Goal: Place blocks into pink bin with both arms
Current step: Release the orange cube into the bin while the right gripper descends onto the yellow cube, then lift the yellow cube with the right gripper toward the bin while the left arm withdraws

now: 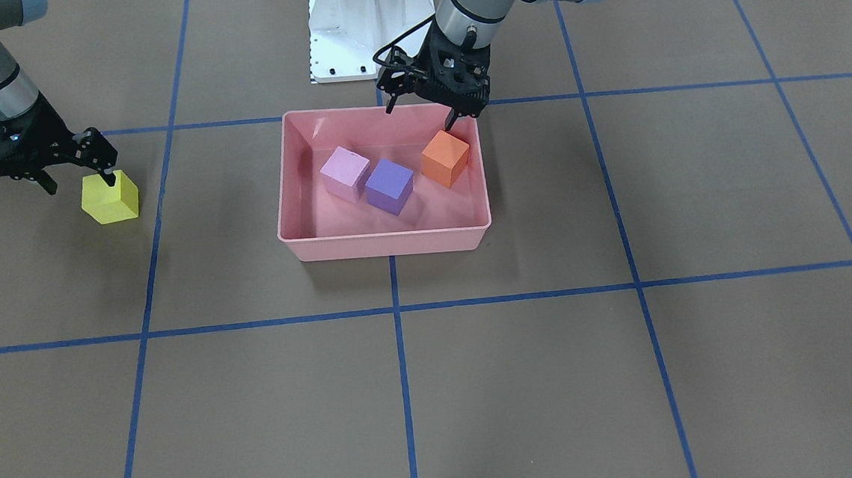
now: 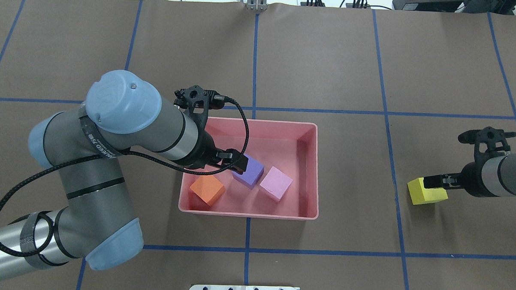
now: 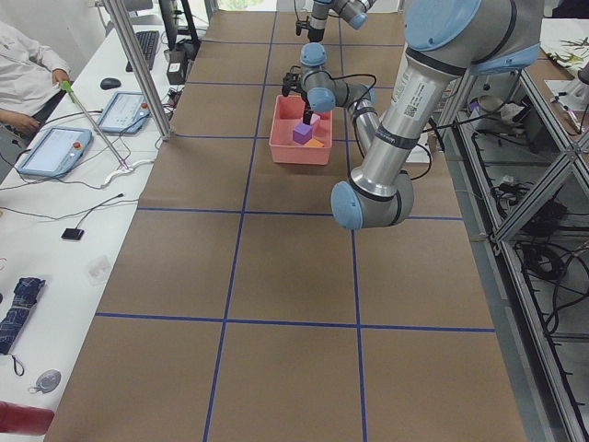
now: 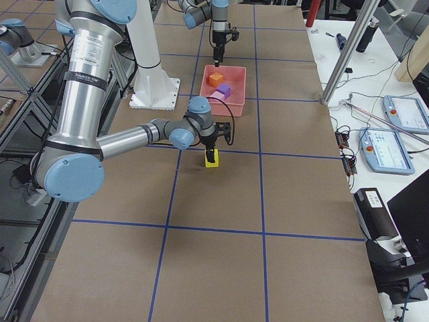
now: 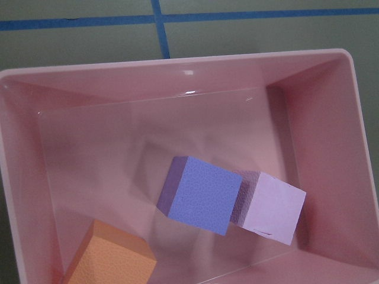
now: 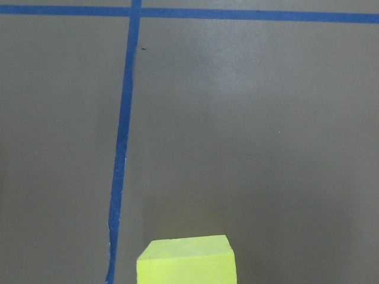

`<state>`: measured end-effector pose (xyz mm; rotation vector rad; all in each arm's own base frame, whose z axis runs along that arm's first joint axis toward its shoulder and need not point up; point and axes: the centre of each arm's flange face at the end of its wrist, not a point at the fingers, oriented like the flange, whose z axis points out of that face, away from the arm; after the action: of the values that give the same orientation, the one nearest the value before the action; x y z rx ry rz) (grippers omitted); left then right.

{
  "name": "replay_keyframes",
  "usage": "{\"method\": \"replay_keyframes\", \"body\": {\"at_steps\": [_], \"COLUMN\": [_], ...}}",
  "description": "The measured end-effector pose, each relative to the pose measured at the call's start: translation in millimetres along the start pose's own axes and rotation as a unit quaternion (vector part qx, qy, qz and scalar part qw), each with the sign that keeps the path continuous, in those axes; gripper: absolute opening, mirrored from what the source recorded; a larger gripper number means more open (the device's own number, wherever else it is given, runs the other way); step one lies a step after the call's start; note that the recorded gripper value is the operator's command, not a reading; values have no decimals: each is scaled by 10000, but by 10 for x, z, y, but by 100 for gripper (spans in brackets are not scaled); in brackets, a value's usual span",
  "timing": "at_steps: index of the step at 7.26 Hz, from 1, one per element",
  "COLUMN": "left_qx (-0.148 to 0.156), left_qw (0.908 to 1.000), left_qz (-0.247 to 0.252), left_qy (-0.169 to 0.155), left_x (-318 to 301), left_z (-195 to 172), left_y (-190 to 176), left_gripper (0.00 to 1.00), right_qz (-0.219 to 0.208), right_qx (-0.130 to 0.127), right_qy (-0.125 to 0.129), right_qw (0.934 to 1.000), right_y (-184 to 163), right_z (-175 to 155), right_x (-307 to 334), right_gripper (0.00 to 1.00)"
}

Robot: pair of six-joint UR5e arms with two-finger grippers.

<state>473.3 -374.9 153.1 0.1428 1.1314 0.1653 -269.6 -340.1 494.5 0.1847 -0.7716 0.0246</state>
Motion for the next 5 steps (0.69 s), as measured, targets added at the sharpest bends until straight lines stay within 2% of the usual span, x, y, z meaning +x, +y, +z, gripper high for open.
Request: {"method": "replay_keyframes", "body": {"at_steps": [5], "left_qx": [10], "left_qw": [10000], "left_qz": [6], "left_qy": [7], "left_x": [0], "left_z": [-7], "left_y": [1], "left_gripper": [100], "right_qz": [-59], "right_qx": [-77], "right_qy": [152], "right_qw": [9998], "right_y": [168], "right_z": [236], "right_x": [-71], "right_gripper": [99]}}
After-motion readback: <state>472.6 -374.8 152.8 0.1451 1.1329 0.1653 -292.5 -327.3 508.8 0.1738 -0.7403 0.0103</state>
